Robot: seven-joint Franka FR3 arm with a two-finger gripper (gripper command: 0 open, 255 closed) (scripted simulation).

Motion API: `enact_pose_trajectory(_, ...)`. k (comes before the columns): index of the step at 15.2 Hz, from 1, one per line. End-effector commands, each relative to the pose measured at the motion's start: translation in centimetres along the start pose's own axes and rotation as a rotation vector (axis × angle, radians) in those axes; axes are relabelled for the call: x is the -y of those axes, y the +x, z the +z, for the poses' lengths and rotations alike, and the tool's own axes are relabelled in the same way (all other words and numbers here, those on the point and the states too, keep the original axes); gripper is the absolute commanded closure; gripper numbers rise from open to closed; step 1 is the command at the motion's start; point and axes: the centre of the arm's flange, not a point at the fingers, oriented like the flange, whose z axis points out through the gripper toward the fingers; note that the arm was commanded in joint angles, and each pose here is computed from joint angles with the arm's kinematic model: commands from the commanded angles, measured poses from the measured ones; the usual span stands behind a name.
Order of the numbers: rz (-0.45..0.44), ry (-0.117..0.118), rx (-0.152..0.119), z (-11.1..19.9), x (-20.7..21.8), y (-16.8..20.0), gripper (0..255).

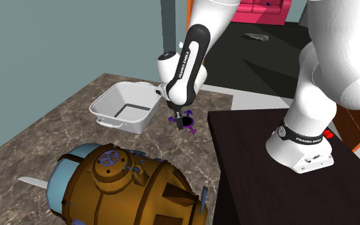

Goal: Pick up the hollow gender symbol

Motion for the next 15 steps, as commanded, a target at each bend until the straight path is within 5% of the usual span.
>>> enact_pose_trajectory(1,0.001,0.001,0.002,0.1,0.0,0.0,255)
enact_pose_trajectory(15,0.001,0.001,0.002,-7.3,-0.2,-1.0,255)
